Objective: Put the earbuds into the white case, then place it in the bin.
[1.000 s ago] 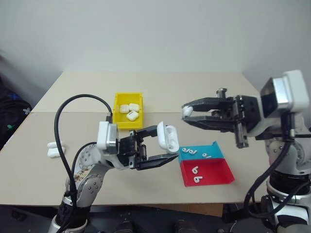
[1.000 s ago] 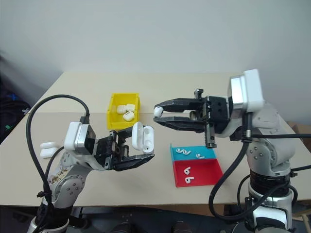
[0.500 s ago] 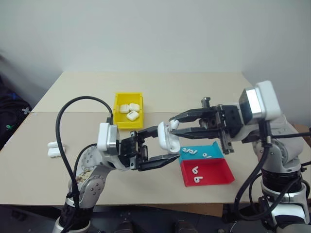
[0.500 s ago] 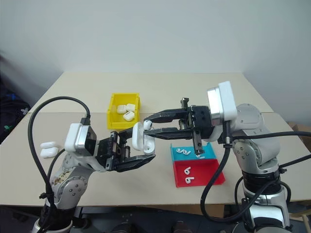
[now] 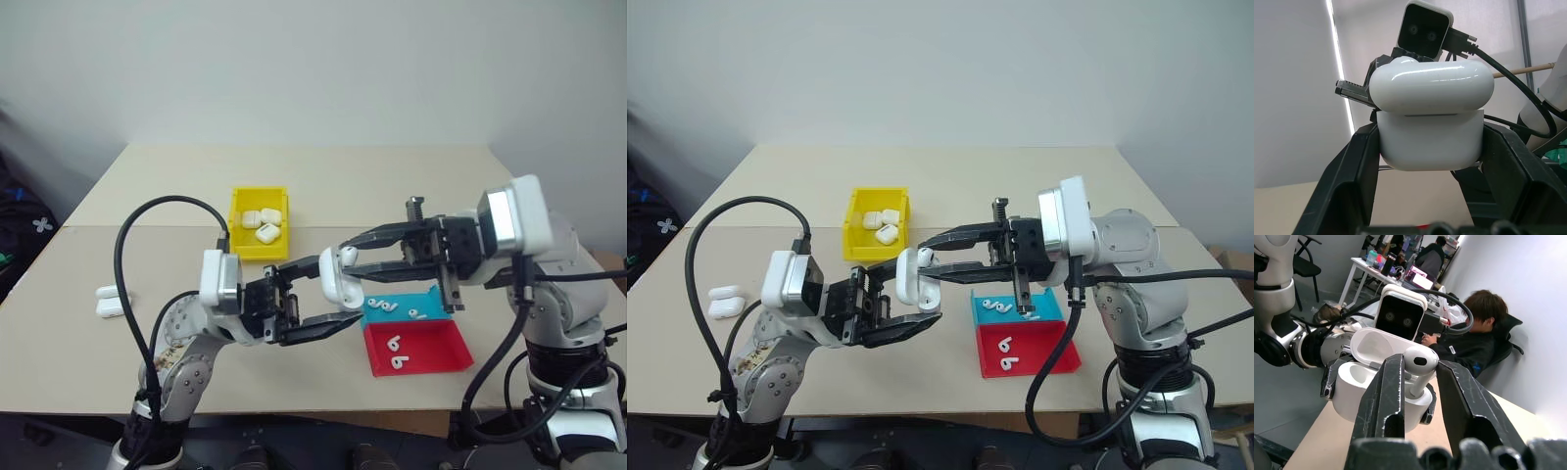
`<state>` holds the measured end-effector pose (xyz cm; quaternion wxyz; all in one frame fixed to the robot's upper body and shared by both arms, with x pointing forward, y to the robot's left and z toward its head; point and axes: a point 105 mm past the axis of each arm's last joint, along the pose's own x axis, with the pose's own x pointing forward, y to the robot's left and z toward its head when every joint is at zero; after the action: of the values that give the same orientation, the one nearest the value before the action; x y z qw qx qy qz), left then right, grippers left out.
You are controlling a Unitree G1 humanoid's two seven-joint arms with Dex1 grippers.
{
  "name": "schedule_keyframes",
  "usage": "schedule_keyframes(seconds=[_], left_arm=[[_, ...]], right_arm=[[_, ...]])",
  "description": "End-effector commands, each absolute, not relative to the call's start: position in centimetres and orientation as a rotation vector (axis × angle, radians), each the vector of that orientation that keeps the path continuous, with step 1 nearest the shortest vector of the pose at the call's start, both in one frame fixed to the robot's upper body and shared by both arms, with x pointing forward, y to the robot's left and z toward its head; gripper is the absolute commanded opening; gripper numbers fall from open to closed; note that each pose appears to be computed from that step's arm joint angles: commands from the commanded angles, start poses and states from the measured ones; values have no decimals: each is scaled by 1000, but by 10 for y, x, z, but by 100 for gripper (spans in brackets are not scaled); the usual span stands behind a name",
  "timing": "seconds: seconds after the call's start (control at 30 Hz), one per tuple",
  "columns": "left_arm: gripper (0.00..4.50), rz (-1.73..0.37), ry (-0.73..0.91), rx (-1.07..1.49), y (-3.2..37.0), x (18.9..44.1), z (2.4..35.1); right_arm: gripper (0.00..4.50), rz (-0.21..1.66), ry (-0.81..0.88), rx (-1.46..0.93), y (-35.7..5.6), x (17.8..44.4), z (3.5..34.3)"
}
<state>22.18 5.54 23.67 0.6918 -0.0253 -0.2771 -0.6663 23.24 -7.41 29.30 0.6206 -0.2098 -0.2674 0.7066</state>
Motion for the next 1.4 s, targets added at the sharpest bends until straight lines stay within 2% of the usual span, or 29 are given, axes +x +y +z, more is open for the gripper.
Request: schedule_keyframes(seconds=[0.03,0.07,0.33,0.43,0.53,0.67,0.83,0.93,1.13,1.4], left_arm=[[278,-1497,-684,-37,54,214,246],[278,-1494,-687,-37,54,215,246],[278,-1457,-663,-20,59,220,239],[278,-1420,-625,21,68,224,230],[278,-1392,-579,69,78,226,219],[278,-1344,-486,129,94,230,193],[278,-1322,-399,188,105,226,166],[278,-1313,-388,196,105,224,160],[278,-1299,-392,190,99,219,158],[278,-1291,-395,193,95,219,157]], right_arm=[[240,1624,-607,-534,-72,231,288],[274,1629,-605,-538,-72,231,288],[274,1650,-626,-551,-89,226,296],[274,1586,-440,-601,-107,244,305],[274,1476,-235,-727,-123,270,301],[274,1365,35,-999,-147,305,279],[274,1366,343,-1222,-154,330,242],[274,1342,471,-1319,-158,343,226],[274,1336,638,-1414,-161,355,200],[274,1346,733,-1427,-163,356,182]])
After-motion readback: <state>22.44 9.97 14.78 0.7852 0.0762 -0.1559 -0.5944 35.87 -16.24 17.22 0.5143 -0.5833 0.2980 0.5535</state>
